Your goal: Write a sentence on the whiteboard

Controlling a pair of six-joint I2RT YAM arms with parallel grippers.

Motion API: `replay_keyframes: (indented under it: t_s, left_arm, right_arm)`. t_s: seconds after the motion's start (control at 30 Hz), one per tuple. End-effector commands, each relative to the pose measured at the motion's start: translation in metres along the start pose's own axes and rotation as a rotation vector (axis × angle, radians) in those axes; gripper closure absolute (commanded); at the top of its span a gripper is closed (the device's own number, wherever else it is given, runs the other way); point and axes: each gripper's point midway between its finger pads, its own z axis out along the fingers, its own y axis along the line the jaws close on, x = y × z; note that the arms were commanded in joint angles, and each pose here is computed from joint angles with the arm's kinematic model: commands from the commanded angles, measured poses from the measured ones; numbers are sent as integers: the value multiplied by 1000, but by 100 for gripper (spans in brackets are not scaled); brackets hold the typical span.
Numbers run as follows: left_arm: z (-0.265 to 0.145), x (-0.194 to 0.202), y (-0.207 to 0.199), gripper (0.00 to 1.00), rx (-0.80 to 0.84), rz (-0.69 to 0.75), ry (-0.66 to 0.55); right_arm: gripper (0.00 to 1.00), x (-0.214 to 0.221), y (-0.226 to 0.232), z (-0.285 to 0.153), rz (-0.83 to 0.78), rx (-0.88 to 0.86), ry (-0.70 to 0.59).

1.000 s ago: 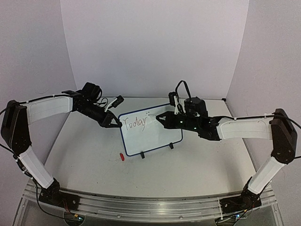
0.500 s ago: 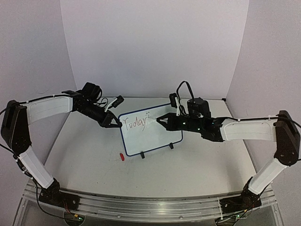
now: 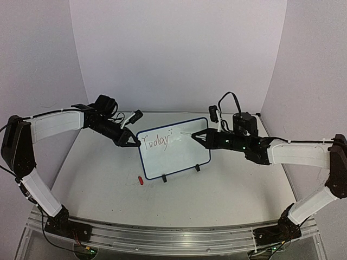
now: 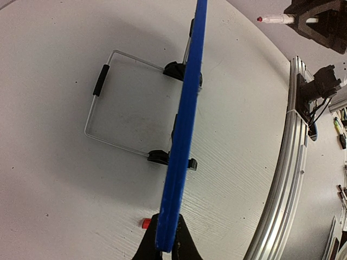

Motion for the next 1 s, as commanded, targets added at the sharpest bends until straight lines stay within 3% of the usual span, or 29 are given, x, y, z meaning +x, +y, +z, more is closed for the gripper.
replay_keyframes:
  t_s: [0.0, 0.97]
  left_arm:
    - [2, 2, 14, 100, -82, 29, 35]
    - [4, 3, 15, 100, -84, 31, 43]
  right_arm:
    - [100, -10, 9, 3, -5, -86, -29]
    - [100, -17, -25, 37, 61, 5, -60]
